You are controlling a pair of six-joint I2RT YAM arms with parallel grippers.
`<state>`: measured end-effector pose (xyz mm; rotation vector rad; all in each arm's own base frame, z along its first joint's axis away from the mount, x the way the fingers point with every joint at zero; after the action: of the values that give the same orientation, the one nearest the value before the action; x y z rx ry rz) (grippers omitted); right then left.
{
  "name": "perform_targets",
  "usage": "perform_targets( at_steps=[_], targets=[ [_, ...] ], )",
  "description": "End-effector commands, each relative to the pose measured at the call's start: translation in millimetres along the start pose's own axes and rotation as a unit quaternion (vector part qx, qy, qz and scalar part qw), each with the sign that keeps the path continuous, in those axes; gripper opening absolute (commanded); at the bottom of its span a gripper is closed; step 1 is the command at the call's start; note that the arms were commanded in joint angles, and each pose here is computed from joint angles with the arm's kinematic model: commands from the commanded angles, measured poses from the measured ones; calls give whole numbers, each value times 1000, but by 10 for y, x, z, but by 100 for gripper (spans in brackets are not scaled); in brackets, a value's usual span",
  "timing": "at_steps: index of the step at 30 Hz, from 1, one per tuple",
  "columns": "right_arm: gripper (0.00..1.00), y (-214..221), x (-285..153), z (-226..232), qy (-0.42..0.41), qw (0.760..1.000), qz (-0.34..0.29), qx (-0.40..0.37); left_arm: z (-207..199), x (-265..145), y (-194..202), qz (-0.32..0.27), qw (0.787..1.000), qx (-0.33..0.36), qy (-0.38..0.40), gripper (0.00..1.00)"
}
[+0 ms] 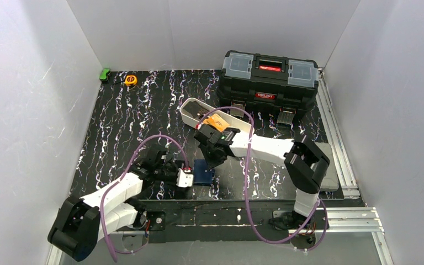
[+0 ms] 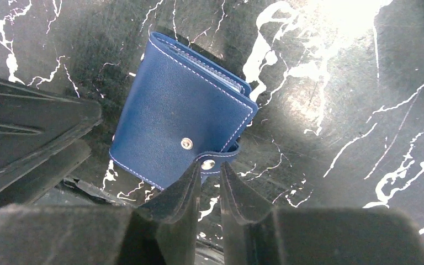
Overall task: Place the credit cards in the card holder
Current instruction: Close the card holder at the center of the board.
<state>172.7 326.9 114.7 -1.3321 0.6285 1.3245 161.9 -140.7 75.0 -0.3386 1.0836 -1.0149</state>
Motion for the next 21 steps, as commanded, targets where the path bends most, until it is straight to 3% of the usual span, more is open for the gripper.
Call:
perform_targets(
  at_steps=[1,8,10,13,16,21],
  targets=[
    [27,-79,-177,-22,-6,999,-36,9,29,63,-3,0,999,42,10,56],
    [29,-77,-234,-75,-7,999,-49,12,126,112,-31,-1,999,36,22,50],
    [43,-82,-243,-64,-13,999,-51,8,147,123,-46,-3,999,32,29,45],
    [51,-105,-255,-69,-10,999,-49,6,146,146,-53,-6,998,41,37,31],
    [54,-124,-264,-62,-13,999,-48,8,145,171,-77,-9,998,45,43,27],
    [54,-121,-263,-130,-8,999,-44,26,126,195,-110,-6,998,44,50,6]
  ],
)
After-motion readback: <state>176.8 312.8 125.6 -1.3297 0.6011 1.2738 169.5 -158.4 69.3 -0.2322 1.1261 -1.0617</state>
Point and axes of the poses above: each gripper's point midway between its finger pads, its own x axis out along the fingers, its own z axis along the line the jaws close on, y = z × x, the point moved 6 cm from there along -x, back along the fingers, and after that the axes turned 9 degrees about x, right-handed, at the moved point
